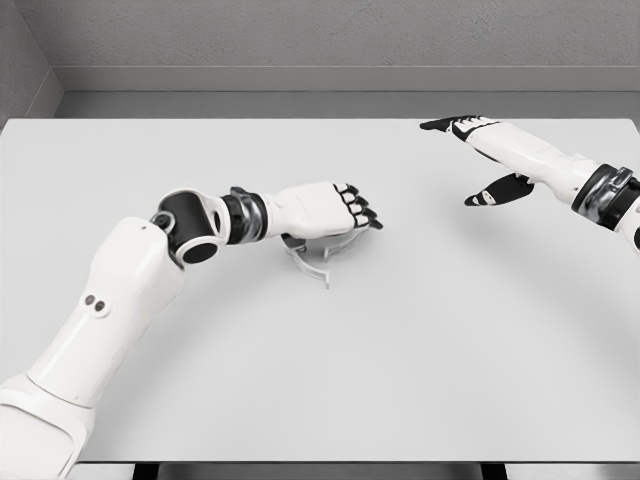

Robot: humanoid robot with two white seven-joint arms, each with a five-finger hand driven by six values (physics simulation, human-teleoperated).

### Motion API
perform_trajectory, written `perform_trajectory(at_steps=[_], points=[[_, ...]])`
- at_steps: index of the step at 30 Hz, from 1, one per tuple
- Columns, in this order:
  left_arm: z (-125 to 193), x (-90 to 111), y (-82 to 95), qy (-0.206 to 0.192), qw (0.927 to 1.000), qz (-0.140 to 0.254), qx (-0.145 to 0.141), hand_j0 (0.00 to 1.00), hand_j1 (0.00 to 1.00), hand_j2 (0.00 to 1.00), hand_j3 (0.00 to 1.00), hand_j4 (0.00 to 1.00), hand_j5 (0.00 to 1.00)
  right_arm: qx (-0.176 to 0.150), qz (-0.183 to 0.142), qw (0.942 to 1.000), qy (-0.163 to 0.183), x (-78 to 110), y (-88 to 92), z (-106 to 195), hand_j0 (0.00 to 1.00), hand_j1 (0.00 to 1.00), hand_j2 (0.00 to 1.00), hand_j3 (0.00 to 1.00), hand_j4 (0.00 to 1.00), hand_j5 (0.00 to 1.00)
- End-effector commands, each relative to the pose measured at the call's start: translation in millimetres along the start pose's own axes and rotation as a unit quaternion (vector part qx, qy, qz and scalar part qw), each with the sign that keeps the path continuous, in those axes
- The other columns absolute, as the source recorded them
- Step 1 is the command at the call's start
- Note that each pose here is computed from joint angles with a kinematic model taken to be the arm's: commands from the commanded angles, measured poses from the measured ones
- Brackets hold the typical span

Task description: Assemble PVC drainage pipe clamps

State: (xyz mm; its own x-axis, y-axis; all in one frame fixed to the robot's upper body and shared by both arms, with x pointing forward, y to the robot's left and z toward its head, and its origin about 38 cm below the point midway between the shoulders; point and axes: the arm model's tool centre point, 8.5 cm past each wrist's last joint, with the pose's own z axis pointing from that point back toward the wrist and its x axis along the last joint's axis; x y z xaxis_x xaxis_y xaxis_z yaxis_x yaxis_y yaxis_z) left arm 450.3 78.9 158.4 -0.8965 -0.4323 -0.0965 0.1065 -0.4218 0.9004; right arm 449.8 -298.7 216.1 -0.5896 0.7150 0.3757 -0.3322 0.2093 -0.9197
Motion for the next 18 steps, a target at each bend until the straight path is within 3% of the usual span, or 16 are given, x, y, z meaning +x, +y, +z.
perform_trajectory(at_steps=[1, 18], points=[[5.0, -0.5, 2.6, 0.002, 1.0000, -0.005, 0.005, 1.00, 1.00, 1.00, 1.00, 1.00, 1.00, -0.001, -0.002, 1.0000, 0.000, -0.1, -0.7, 0.4, 1.00, 1.00, 1.00, 1.00, 1.00, 1.00], [25.9, -14.9, 1.3, 0.024, 0.9996, -0.017, 0.002, 1.00, 1.00, 1.00, 1.00, 1.00, 1.00, -0.001, -0.002, 1.0000, -0.001, 0.8, -0.1, -0.3, 1.00, 1.00, 1.00, 1.00, 1.00, 1.00]])
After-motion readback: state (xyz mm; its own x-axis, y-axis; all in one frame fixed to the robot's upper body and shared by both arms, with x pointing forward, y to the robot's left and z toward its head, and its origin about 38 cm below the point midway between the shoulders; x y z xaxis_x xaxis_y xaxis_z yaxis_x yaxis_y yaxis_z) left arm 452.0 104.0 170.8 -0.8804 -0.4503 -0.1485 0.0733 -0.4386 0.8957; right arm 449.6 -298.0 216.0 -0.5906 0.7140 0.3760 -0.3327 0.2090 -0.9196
